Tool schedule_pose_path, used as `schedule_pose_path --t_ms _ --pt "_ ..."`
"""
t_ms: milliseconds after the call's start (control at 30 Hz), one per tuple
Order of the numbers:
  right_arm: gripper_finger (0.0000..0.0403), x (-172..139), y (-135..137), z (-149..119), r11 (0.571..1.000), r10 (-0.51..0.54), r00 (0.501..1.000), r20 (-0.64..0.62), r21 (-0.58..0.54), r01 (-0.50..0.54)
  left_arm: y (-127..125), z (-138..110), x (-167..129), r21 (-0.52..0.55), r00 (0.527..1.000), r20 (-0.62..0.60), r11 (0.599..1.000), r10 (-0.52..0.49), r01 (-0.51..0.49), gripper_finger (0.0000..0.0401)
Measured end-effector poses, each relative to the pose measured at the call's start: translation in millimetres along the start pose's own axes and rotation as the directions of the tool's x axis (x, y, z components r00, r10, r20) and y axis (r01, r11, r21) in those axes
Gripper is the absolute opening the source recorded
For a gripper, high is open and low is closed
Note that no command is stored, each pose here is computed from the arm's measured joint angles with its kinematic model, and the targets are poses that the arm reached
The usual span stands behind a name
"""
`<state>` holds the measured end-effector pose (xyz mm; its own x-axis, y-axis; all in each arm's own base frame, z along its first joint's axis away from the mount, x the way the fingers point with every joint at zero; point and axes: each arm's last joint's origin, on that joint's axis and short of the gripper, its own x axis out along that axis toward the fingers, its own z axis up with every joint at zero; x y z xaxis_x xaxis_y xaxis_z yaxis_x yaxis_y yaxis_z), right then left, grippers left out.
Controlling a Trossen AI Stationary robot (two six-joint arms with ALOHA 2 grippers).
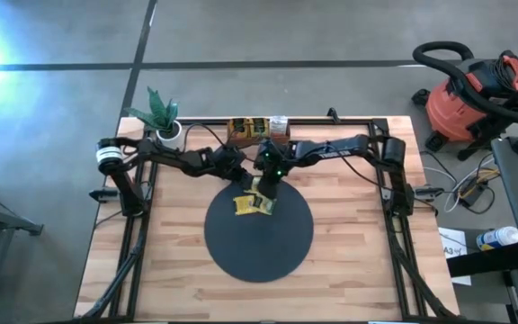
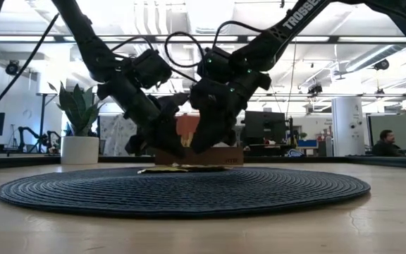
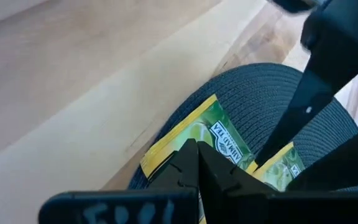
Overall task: Pick & Place Tea
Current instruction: Put the yellow tea bag into the middle section of the wooden organizer
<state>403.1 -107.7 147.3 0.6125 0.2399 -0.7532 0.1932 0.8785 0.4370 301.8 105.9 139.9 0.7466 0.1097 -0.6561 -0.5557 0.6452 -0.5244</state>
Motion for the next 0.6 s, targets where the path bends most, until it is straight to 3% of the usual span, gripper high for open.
schedule_pose_path --t_ms 200,367,600 --pt "0.0100 -1 -4 5 0.993 -0.075 0.997 0.029 -0.086 0.078 -3 -5 -6 -0.003 0.998 -0.052 1.000 0.025 -0.025 0.0000" --pt "0.0100 10 -10 -8 0.995 -0.086 0.994 -0.070 -0.059 0.082 -6 -22 -6 0.014 0.985 -0.163 0.998 0.062 -0.060 0.0000" --pt "0.0100 11 -9 -9 0.997 -0.080 0.994 -0.076 -0.024 0.078 -8 -40 -5 0.028 0.985 -0.165 0.998 0.051 -0.047 0.0000"
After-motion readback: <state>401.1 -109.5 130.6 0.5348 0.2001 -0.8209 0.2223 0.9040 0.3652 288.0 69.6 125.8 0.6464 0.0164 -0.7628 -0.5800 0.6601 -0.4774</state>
